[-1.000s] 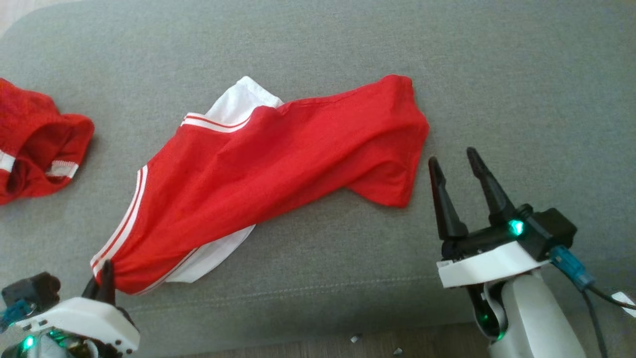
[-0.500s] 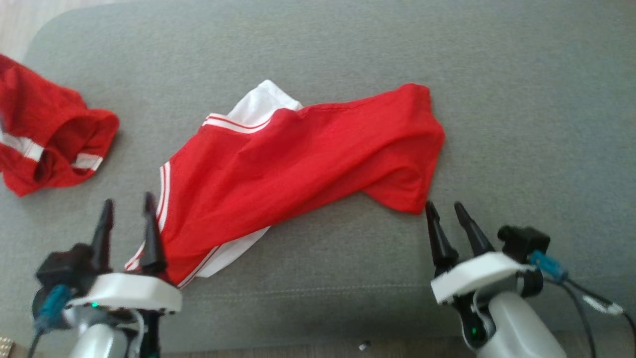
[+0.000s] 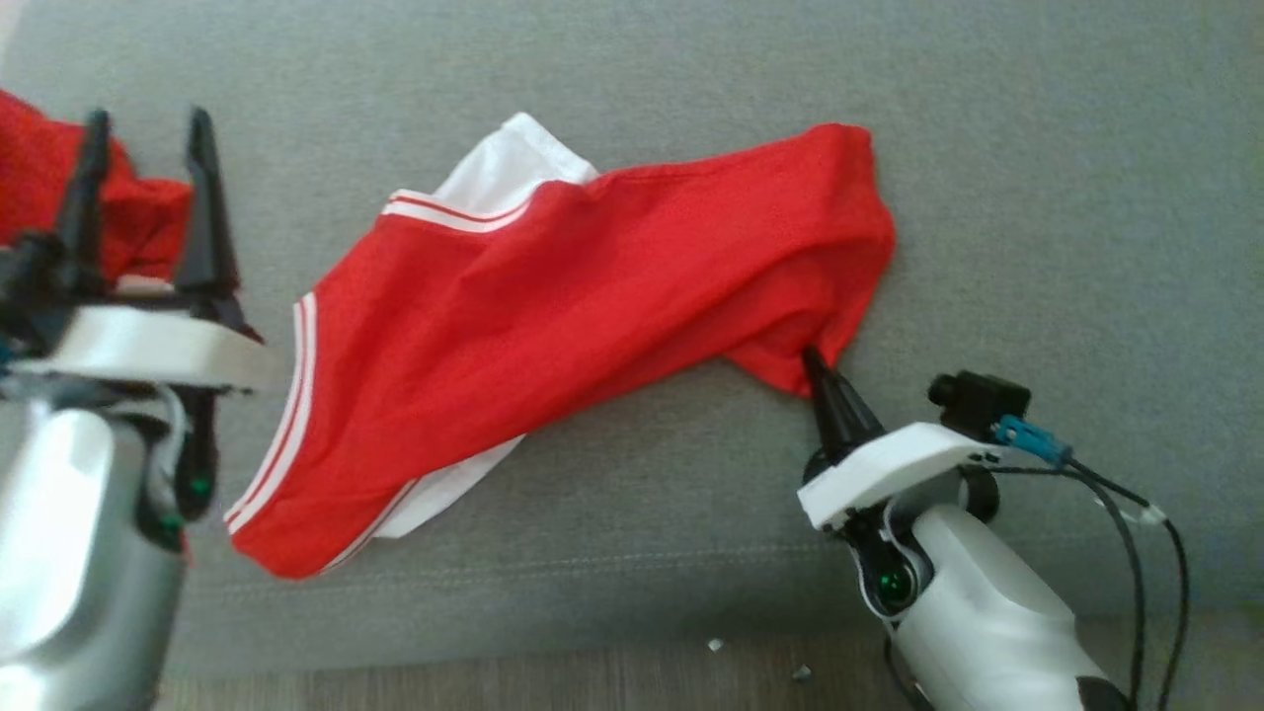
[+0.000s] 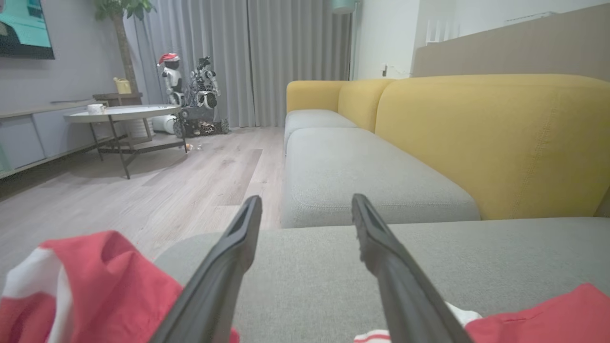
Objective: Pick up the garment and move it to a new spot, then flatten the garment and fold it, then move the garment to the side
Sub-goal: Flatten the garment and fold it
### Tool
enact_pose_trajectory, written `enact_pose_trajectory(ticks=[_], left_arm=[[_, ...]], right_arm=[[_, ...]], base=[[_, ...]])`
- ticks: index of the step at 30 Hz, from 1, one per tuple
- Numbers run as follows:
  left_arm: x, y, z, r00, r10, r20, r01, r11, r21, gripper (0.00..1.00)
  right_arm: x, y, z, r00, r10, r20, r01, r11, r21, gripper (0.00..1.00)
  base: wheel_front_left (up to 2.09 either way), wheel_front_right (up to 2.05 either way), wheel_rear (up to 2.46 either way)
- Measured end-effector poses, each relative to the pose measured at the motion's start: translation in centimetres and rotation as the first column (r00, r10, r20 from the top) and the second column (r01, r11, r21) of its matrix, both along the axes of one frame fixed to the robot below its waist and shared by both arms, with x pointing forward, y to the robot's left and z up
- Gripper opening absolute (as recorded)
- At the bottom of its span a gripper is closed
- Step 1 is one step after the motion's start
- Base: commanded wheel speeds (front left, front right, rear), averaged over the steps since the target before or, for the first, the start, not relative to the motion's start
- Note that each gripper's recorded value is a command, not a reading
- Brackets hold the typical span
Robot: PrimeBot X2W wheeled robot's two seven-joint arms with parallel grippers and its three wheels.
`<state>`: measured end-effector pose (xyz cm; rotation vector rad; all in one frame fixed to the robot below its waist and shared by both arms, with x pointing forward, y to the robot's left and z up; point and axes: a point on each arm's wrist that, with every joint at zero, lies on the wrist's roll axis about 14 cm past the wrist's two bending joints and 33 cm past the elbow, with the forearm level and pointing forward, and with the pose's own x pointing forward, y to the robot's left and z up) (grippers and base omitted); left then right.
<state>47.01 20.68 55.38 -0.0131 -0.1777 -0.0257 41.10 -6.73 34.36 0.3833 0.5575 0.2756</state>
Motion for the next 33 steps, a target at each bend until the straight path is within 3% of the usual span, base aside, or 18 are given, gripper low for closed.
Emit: enact_pose_trajectory(ticks=[5, 9, 12, 17, 18, 19, 21, 28, 33], left_arm=[[2.5, -0.6, -0.1, 0.999, -0.046, -0.018, 0.047, 0.998, 0.035, 1.0], [4.7, -2.8, -1.2, 0.985, -0.15, -0.084, 0.157, 0.985, 0.072, 1.0], [5.8, -3.8, -1.0, 0.979, -0.186, -0.085, 0.192, 0.979, 0.068, 1.0], [9.4, -7.5, -2.3, 0.932, -0.314, -0.182, 0.333, 0.939, 0.089, 1.0], [9.8, -8.1, -3.2, 0.916, -0.331, -0.227, 0.359, 0.929, 0.09, 1.0], [10.2, -8.6, -4.4, 0.895, -0.345, -0.282, 0.383, 0.919, 0.094, 1.0], [10.5, -9.0, -5.8, 0.871, -0.355, -0.341, 0.405, 0.91, 0.089, 1.0], [9.9, -10.6, -14.5, 0.648, -0.357, -0.673, 0.52, 0.853, 0.048, 1.0], [9.7, -10.4, -16.9, 0.57, -0.332, -0.751, 0.529, 0.848, 0.027, 1.0]], right_arm=[[-0.1, -1.6, -0.4, 1.0, -0.025, 0.0, 0.025, 0.999, -0.033, 0.0], [-1.0, -6.5, -1.5, 0.994, -0.111, 0.005, 0.11, 0.984, -0.14, 0.0], [-1.9, -7.4, -2.1, 0.995, -0.096, 0.005, 0.095, 0.978, -0.188, 0.0], [-2.4, -9.4, -2.3, 0.996, -0.076, 0.051, 0.087, 0.95, -0.3, 0.0], [-2.6, -9.8, -2.5, 0.996, -0.075, 0.052, 0.088, 0.945, -0.316, 0.3], [-2.6, -10.1, -2.4, 0.996, -0.069, 0.06, 0.085, 0.939, -0.332, 1.0], [-2.5, -10.3, -2.3, 0.995, -0.067, 0.069, 0.086, 0.935, -0.343, 1.0], [-1.7, -11.4, -0.6, 0.986, -0.075, 0.146, 0.124, 0.922, -0.367, 1.0], [-1.3, -11.4, 0.8, 0.978, -0.076, 0.193, 0.142, 0.922, -0.359, 1.0]], base=[[0.0, 0.0, 0.0], [0.0, 0.0, 0.0], [0.0, 0.0, 0.0], [0.0, 0.0, 0.0], [0.0, 0.0, 0.0], [0.0, 0.0, 0.0], [0.0, 0.0, 0.0], [0.0, 0.0, 0.0], [0.0, 0.0, 0.0]])
